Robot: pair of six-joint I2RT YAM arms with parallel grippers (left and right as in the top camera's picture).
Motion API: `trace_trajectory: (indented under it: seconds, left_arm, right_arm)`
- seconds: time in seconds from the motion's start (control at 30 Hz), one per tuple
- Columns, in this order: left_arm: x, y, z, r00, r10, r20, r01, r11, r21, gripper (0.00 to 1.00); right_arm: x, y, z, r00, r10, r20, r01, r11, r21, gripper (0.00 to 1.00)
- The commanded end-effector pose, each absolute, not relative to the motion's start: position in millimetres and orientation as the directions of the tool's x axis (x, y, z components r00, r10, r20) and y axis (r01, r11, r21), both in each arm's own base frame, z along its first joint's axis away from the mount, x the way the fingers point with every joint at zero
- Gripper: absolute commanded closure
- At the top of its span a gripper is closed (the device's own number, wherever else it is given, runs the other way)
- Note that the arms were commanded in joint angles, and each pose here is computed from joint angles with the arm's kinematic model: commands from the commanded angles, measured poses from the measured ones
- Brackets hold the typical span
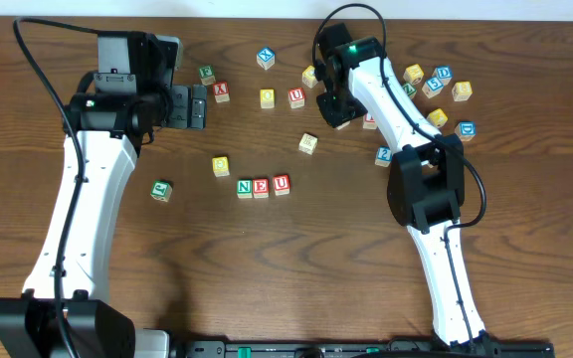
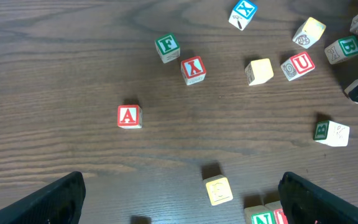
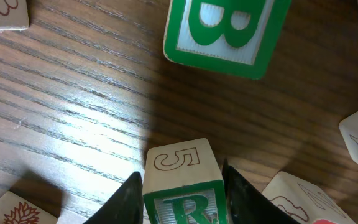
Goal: Spell out NEURIPS
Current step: 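Close the right gripper on the green R block and lift it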
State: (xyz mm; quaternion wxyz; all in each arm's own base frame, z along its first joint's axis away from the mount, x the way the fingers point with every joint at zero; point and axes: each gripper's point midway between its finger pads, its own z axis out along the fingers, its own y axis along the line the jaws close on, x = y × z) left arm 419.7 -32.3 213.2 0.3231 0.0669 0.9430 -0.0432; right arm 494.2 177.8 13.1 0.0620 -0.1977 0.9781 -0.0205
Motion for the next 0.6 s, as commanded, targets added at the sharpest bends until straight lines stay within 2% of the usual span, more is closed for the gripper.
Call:
trace_trajectory:
  seconds: [0.0, 0.23, 0.57]
  left_arm:
    - [423.3, -32.0, 225.2, -0.762, 0.106, -0.639, 0.164, 0.986, -0.032, 0.03]
    - [423.3, -32.0, 225.3, -0.762, 0.105, -0.639, 0.163, 0.986, -0.033, 0.02]
    - [423.3, -32.0, 225.2, -0.762, 0.106, -0.639, 0.164, 0.986, -0.032, 0.02]
  right_arm:
    - [492.0, 180.1, 11.7, -0.909, -0.402, -0.107, -0.396, 0.915, -0.073, 0.65]
    - [492.0, 180.1, 11.7, -0.909, -0.402, -0.107, -0.396, 0.915, -0.073, 0.73]
    - [492.0, 180.2, 11.7, -0.909, -0.402, -0.107, -0.396, 0.915, -0.073, 0.8]
